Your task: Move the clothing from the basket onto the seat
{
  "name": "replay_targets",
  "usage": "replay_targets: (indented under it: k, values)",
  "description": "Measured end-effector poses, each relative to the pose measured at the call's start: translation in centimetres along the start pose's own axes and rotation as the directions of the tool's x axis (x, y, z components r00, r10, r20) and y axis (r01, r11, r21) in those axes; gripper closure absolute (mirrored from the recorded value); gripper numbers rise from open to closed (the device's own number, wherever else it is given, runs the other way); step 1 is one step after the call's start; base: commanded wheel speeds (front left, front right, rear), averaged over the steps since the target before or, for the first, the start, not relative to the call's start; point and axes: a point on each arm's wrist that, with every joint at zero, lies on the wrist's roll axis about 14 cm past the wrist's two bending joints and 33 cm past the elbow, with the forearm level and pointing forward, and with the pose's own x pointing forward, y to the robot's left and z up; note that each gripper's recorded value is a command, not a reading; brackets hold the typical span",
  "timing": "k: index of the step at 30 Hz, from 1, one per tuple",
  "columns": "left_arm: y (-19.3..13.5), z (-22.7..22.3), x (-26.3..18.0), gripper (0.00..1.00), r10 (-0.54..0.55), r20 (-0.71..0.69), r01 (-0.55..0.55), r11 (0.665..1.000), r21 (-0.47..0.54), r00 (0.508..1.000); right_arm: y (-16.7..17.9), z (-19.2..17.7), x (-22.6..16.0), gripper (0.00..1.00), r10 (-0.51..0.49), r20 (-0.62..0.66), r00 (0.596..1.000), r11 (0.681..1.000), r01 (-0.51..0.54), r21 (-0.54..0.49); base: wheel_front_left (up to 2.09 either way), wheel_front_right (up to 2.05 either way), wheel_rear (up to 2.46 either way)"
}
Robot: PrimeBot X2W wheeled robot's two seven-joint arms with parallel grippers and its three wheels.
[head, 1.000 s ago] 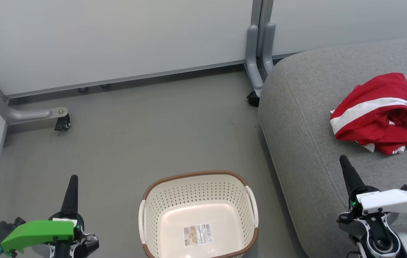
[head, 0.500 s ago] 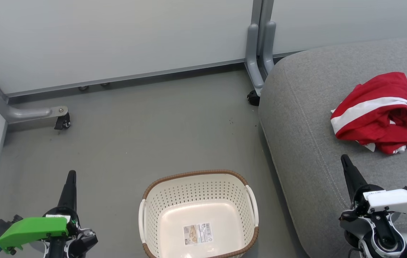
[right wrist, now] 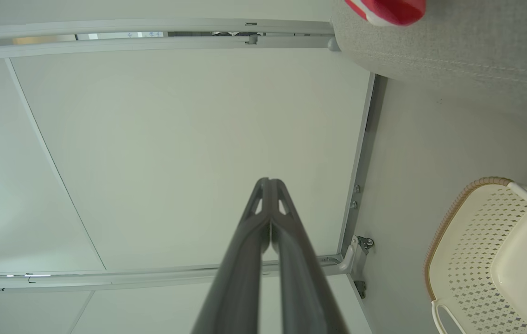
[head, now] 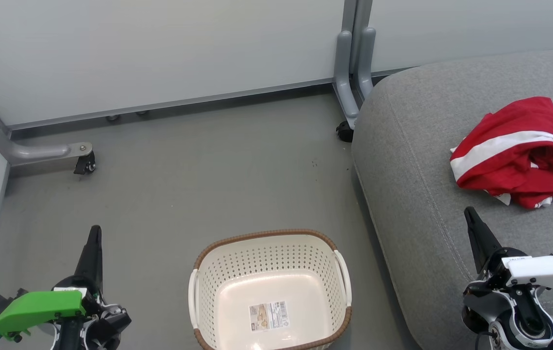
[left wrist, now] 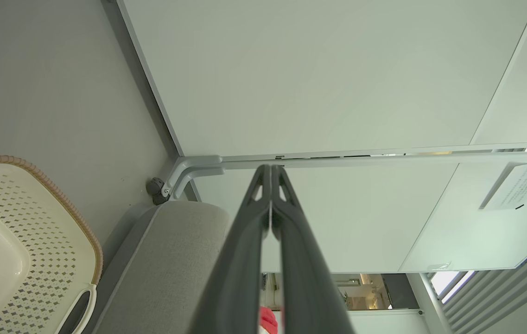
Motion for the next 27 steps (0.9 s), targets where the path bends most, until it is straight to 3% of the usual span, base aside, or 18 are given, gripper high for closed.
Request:
replay_targets:
  k: [27]
  values:
    - [-0.27, 0.06, 0.16, 1.0, -0.009, -0.001, 0.009, 1.0, -0.021, 1.0, 0.14, 0.09, 0.11, 1.0, 0.005, 0.002, 1.0, 1.0, -0.005, 0.026, 0.0, 0.0, 0.0]
